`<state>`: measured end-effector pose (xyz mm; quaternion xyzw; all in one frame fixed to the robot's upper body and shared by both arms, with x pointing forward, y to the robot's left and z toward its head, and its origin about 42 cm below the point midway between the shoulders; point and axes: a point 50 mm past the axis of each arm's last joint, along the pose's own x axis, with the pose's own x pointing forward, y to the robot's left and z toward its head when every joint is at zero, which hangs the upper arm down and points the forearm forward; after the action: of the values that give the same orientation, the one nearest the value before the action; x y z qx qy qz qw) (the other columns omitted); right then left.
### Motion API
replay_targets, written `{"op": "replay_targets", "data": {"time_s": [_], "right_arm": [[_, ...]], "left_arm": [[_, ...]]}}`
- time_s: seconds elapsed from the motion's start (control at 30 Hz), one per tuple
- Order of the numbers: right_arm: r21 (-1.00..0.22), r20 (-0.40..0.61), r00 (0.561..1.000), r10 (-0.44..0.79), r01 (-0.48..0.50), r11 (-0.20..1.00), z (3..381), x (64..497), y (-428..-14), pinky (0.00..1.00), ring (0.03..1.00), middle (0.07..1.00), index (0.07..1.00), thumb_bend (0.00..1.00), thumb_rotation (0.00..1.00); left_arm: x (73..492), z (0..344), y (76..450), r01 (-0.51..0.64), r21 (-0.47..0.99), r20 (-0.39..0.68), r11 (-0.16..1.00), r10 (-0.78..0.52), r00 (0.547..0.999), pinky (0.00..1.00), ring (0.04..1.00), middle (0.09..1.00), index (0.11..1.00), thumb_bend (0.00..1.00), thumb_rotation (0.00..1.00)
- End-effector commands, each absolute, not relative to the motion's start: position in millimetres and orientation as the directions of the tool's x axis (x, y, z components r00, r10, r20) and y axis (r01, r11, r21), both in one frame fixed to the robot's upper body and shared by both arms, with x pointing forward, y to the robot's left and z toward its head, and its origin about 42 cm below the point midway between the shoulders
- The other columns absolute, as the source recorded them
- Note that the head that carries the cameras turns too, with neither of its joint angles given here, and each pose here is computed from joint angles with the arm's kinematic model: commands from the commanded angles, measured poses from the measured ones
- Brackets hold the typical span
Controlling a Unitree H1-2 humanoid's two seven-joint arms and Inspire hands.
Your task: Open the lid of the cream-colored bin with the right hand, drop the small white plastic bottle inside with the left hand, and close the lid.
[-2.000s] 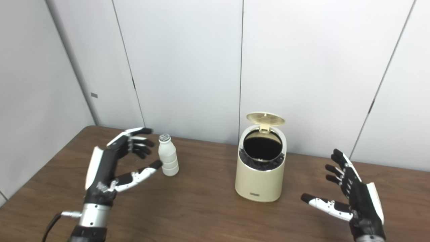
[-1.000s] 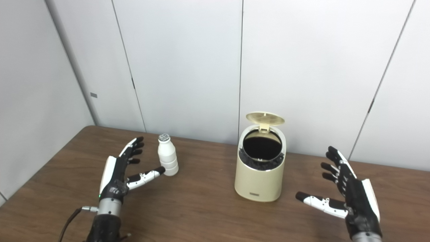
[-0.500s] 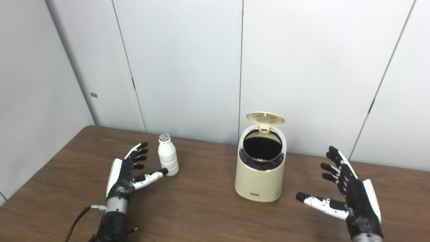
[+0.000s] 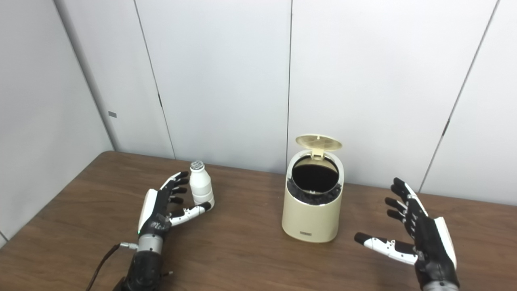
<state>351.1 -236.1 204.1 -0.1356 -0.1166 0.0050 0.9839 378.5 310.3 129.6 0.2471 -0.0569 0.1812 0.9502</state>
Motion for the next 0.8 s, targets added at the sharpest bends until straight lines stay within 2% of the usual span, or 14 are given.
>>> {"op": "replay_targets", "data": {"time_s": [0.0,0.2,0.5,0.77], "right_arm": [[-0.26,0.305,0.95,0.061,0.021,0.965,222.8,351.5,-231.9,0.82,0.858,0.916,0.918,0.74,0.04],[-0.265,0.296,0.954,0.057,0.024,0.964,220.1,351.4,-232.1,0.79,0.844,0.913,0.919,0.75,0.03],[-0.271,0.29,0.955,0.06,0.022,0.962,217.6,349.7,-233.1,0.77,0.839,0.906,0.917,0.77,0.1],[-0.277,0.293,0.954,0.061,0.024,0.96,216.9,348.4,-233.2,0.76,0.835,0.907,0.918,0.78,0.11]], "left_arm": [[393.4,150.9,309.5,-0.398,0.432,0.283,0.809,0.298,0.912,0.66,0.753,0.815,0.855,0.85,0.22],[396.3,147.3,307.9,-0.391,0.437,0.279,0.81,0.291,0.915,0.66,0.756,0.816,0.859,0.84,0.24],[401.0,146.0,306.9,-0.389,0.435,0.274,0.812,0.292,0.916,0.67,0.765,0.822,0.863,0.83,0.24],[404.1,143.4,303.5,-0.384,0.423,0.274,0.821,0.288,0.917,0.66,0.758,0.812,0.854,0.84,0.25]]}}
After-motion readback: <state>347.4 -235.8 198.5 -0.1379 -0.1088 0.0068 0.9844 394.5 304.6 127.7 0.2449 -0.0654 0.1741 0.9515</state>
